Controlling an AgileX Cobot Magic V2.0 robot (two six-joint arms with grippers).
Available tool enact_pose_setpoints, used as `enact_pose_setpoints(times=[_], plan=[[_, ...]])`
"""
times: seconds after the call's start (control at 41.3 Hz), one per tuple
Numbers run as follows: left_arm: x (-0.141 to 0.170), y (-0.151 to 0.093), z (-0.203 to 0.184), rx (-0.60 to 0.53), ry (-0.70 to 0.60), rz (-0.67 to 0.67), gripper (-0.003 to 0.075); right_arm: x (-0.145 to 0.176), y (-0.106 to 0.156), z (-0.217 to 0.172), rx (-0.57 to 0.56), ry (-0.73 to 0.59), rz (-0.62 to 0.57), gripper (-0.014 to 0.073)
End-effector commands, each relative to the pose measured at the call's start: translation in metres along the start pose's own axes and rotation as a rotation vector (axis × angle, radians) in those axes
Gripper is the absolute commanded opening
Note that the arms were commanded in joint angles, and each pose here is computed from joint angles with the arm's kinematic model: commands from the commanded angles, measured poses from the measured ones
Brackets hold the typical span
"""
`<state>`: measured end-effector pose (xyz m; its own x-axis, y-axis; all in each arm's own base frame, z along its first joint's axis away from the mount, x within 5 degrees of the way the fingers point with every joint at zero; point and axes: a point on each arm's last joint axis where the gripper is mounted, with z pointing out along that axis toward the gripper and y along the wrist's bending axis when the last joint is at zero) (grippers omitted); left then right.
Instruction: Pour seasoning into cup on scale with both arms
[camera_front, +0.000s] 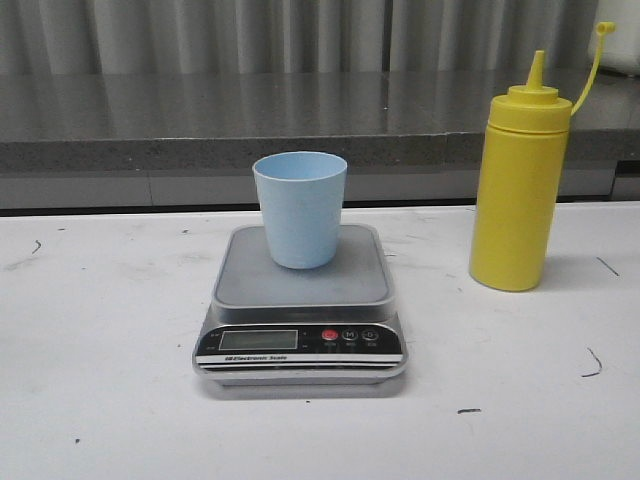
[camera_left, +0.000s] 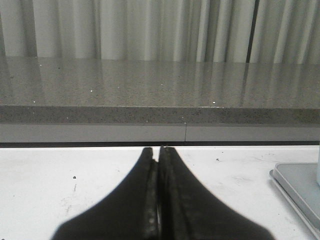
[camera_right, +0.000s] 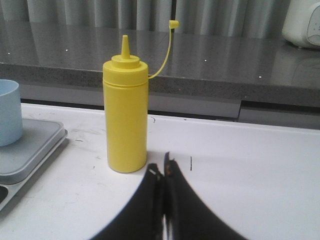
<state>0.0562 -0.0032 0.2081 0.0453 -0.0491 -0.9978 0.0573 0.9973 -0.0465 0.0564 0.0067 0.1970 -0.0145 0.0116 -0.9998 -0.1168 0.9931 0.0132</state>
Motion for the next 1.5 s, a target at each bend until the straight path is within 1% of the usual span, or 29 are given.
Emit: enact_pose_setpoints(times=[0.0,0.073,0.242,0.436,0.969,1.139,1.478], plan=[[-0.0009,0.0006,-0.0009,-0.003,-0.077,-0.015,-0.002,-0.0106,-0.0004,-0.0021,0.005,-0.107,0.028,-0.0117],[-0.0009,0.0006,-0.0009,-0.003,-0.077,-0.015,-0.002,-0.0106,-0.001,-0.0021,0.013,-0.108,0.067,-0.0117],[-0.0009,0.0006,-0.0009,-0.003,-0.077,-0.015,-0.002,-0.0103,-0.0026,-0.0021,0.043,-0.108,0.071,-0.0117],[-0.0009,0.0006,-0.0009,-0.003,-0.077,-0.015,-0.002,-0.0095,-0.003,-0.002,0.049,-0.1,0.081,-0.0117],[-0.0009,0.0006,-0.0009,-0.003,-0.077,-0.015,-0.002,-0.0064,-0.0045,-0.0019,0.078,-0.067,0.079,-0.0117],[-0.0009,0.0006,-0.0009,-0.003,-0.077,-0.015,-0.002,-0.0059,-0.0047,-0.0019,0.081,-0.06,0.027,-0.0117],[-0.0009,0.0006,-0.0009,-0.003,-0.077,-0.015,-0.002,-0.0064,-0.0047,-0.0019,0.081,-0.064,0.028,-0.0117]])
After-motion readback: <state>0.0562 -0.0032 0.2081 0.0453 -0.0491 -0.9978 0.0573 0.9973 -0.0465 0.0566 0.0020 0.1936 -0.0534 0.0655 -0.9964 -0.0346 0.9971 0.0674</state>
